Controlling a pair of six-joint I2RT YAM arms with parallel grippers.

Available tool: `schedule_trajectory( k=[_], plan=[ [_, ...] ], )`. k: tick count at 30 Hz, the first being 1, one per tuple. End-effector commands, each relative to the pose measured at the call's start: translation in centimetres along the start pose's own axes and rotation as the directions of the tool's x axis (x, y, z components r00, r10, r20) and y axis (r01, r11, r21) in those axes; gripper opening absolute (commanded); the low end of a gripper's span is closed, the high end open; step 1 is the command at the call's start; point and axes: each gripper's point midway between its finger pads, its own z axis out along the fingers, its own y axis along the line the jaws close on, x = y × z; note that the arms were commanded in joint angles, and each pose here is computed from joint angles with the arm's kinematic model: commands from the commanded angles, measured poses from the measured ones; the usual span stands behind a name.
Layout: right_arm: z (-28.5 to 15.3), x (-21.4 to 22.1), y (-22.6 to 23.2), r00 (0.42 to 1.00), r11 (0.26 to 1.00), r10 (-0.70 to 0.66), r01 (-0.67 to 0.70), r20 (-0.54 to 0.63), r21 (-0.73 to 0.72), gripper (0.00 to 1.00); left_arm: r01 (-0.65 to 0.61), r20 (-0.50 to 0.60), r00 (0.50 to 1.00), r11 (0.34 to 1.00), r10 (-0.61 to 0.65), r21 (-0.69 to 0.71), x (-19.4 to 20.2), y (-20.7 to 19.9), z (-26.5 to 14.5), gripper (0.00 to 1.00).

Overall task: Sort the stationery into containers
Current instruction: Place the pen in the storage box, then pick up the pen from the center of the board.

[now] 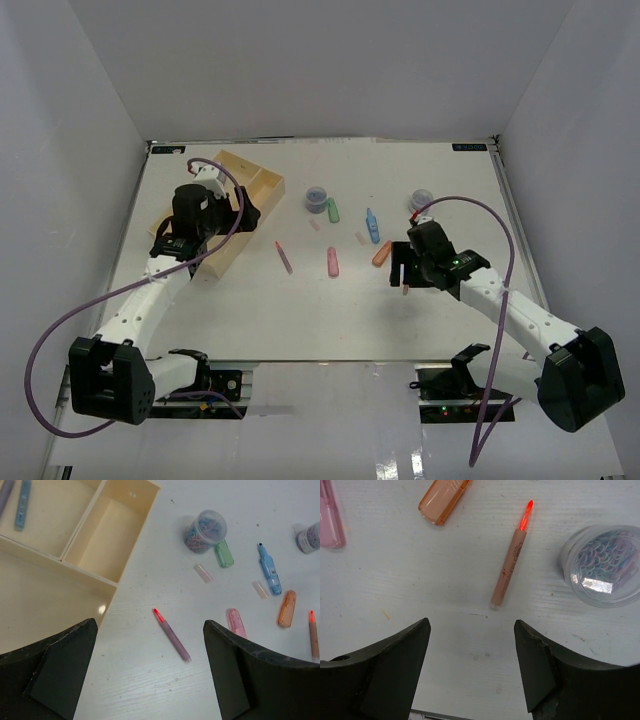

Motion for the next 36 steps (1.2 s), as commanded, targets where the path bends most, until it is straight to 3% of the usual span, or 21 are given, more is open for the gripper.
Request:
schedule_trajectory(
  k=[1, 10, 29, 36],
  plan=[
    [1.0, -1.2, -0.5, 0.994, 0.994, 0.080, -0.086, 0.075, 0.074, 0.74, -0.025, 0.105, 0.994, 0.998, 0.019, 0.057, -1.8, -1.8, -1.0, 0.98],
    [3.8, 1.2, -1.6, 0.993, 0.983, 0.115, -0.119, 0.035, 0.141, 0.54, -0.070, 0.084, 0.994, 0.997, 0.066, 0.043, -0.2, -2.1, -0.7, 0.98],
    [6.6, 4.8, -3.3, 0.983, 0.960, 0.180, -0.170, -0.022, 0.223, 0.34, -0.087, 0.072, 0.994, 0.994, 0.082, 0.070, 0.6, -3.0, -0.6, 0.98],
    [6.3, 4.9, -3.2, 0.986, 0.966, 0.165, -0.157, -0.021, 0.207, 0.15, -0.084, 0.067, 0.995, 0.994, 0.079, 0.069, 0.7, -3.0, -0.5, 0.98]
  ],
)
